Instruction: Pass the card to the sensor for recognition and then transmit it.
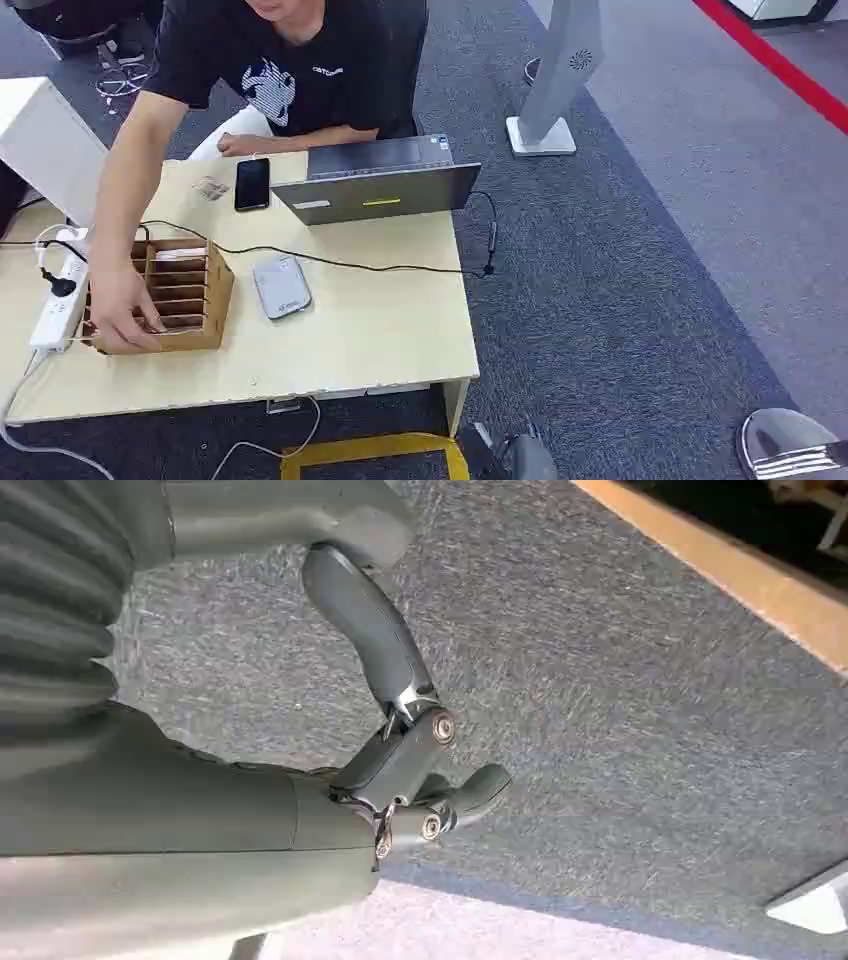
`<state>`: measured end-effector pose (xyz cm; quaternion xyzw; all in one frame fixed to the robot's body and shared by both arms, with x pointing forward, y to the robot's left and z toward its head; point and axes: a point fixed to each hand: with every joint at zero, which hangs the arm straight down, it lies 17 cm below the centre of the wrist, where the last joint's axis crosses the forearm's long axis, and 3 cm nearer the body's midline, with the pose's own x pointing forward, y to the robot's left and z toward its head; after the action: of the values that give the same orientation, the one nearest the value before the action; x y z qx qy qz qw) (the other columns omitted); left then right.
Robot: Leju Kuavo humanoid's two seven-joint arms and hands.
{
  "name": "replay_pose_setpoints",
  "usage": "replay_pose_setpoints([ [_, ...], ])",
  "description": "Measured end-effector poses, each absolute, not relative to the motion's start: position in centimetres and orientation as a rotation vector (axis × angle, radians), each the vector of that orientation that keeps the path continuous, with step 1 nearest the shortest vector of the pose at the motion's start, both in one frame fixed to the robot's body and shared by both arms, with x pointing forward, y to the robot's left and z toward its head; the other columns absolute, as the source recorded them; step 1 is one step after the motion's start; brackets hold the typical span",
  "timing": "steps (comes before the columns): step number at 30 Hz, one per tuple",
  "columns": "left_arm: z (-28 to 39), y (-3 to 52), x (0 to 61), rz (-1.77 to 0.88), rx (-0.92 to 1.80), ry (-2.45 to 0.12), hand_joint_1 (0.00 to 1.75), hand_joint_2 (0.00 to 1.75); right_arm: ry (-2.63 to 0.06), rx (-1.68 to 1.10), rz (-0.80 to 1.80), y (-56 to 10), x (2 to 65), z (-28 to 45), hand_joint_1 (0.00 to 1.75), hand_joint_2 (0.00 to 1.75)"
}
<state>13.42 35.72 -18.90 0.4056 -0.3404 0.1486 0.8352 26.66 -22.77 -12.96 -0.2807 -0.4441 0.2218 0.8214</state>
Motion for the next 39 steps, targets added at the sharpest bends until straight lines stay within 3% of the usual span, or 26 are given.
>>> replay_pose_setpoints([
  [18,-13.4,41.1,15.2,0.401,1.020,-0.900,0.00,1.75,-1.007,-0.616,0.527,-22.8,27.3,-12.1,0.00,1.75],
  [26,-3.5,43.3,19.4,0.414,1.128,-1.208,0.00,1.75,-1.009,-0.634,0.543,-22.8,27.2,-11.7,0.00,1.75],
  [39,12.0,41.6,23.2,0.451,1.170,-1.647,0.00,1.75,-0.972,-0.650,0.517,-23.2,27.1,-11.6,0.00,1.75],
])
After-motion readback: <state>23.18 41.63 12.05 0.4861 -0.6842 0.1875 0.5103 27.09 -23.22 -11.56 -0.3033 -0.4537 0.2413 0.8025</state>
